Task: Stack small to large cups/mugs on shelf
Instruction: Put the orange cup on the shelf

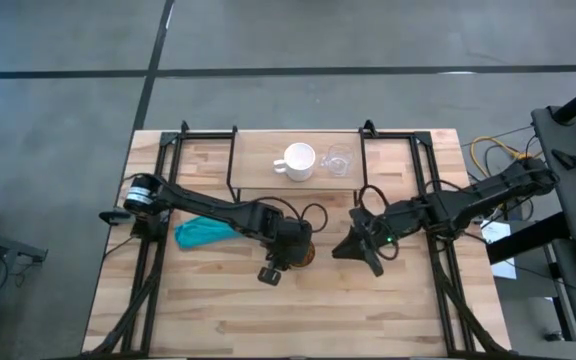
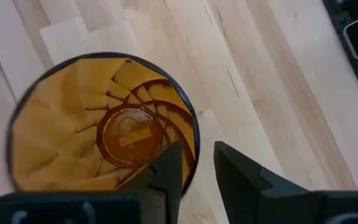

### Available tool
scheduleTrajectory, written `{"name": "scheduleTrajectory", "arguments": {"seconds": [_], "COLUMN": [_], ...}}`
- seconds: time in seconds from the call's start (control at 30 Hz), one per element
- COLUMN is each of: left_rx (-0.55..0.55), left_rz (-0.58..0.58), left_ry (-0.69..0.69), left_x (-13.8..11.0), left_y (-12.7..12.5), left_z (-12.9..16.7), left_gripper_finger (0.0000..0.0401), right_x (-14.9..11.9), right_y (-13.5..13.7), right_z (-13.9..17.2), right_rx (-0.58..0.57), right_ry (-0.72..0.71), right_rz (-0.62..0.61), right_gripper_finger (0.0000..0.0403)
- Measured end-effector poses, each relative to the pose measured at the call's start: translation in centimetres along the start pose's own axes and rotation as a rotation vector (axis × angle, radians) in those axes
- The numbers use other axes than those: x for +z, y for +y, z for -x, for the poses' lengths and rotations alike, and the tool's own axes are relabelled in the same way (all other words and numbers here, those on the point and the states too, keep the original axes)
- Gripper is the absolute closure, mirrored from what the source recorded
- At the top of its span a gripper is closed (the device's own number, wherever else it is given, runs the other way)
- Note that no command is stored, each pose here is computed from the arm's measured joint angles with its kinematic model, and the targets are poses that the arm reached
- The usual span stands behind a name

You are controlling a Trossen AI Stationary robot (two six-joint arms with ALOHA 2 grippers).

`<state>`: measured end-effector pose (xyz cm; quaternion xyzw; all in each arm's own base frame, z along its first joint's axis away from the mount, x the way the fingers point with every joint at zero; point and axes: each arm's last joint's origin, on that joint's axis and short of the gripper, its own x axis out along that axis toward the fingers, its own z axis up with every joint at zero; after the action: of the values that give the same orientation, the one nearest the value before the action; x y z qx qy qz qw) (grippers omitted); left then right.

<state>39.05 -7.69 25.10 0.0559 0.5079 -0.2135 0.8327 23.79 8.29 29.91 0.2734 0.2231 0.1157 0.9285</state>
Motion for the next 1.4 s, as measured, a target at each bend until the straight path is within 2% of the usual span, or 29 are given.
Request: {"name": "scheduleTrajectory", "arguments": {"seconds": [0.3, 0.63, 0.93, 1.23, 1.4], "left_rx": [-0.005, 0.002, 0.011, 0.034, 0.030], "left_rz": [0.008, 0.004, 0.054, 0.052, 0.096], "left_ry": [0.026, -0.010, 0.000, -0.015, -0.039], "left_x": [-0.2, -0.4, -0.6, -0.1, 0.6], "left_y": [0.3, 0.5, 0.5, 0.5, 0.3], "left_z": [-1.4, -2.1, -2.3, -1.6, -0.7], "left_gripper_finger": [0.0324, 0.0324, 0.0326, 0.0391, 0.0396], "right_x": [-1.2, -0.8, -0.9, -1.0, -1.0], "right_y": [0.6, 0.8, 0.7, 0.6, 0.6], "right_z": [2.7, 5.0, 5.4, 5.1, 5.1], "right_rx": [-0.025, -0.007, -0.020, -0.026, -0.026], "right_ry": [0.112, 0.074, 0.092, 0.101, 0.101], "right_rz": [0.048, 0.069, 0.069, 0.068, 0.068], "right_gripper_finger": [0.0349, 0.0349, 0.0349, 0.0349, 0.0349]}}
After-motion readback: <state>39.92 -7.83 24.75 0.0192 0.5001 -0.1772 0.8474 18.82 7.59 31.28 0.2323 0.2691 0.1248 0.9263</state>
